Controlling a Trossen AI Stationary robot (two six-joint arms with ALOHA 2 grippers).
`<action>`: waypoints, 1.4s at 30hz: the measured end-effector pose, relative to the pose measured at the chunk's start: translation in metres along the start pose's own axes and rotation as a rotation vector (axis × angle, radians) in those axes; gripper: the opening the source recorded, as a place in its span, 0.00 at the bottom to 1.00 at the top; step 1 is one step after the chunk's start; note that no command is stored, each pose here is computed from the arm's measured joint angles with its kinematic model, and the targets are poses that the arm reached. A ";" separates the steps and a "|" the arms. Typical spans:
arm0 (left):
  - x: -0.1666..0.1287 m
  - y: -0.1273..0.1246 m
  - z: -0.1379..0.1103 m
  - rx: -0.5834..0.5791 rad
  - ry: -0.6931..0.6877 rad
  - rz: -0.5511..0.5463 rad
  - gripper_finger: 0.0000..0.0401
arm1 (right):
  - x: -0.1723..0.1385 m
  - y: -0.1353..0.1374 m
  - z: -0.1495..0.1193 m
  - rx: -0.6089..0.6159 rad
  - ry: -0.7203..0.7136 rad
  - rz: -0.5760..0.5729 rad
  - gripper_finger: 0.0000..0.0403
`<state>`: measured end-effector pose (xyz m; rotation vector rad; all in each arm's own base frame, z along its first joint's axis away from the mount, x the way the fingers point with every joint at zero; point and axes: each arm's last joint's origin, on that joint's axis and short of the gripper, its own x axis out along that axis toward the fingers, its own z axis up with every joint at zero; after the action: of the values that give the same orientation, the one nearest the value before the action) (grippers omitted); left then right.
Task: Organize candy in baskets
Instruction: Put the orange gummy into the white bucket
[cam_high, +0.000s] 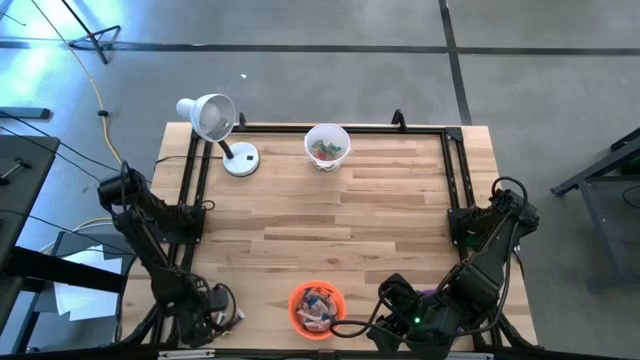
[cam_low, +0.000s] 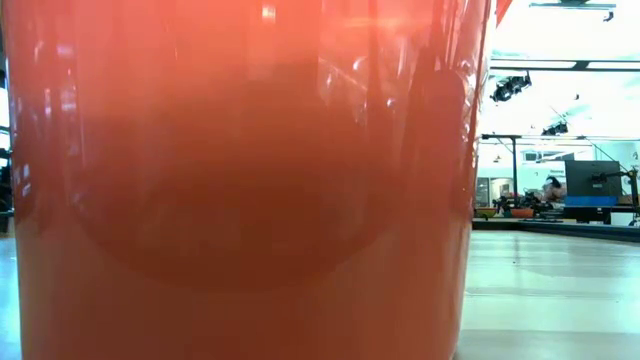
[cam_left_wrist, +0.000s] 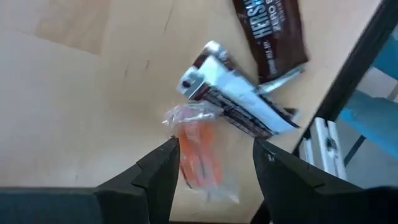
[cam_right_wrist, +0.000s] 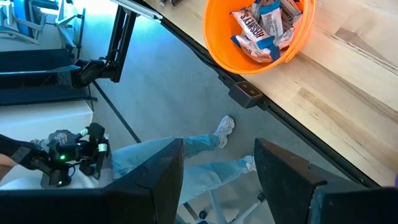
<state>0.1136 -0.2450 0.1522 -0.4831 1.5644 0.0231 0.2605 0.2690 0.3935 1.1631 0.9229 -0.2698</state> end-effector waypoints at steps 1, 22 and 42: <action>0.002 0.000 0.000 -0.001 0.001 0.005 0.47 | 0.000 0.000 0.000 0.000 0.000 0.000 0.47; 0.023 -0.002 0.006 -0.016 0.006 0.032 0.30 | 0.000 0.000 0.000 0.000 0.000 0.000 0.47; -0.007 -0.005 0.017 -0.020 0.013 -0.045 0.03 | 0.000 0.000 0.000 0.000 0.000 0.000 0.47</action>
<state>0.1314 -0.2417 0.1594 -0.5351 1.5665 0.0013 0.2606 0.2690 0.3935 1.1632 0.9231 -0.2698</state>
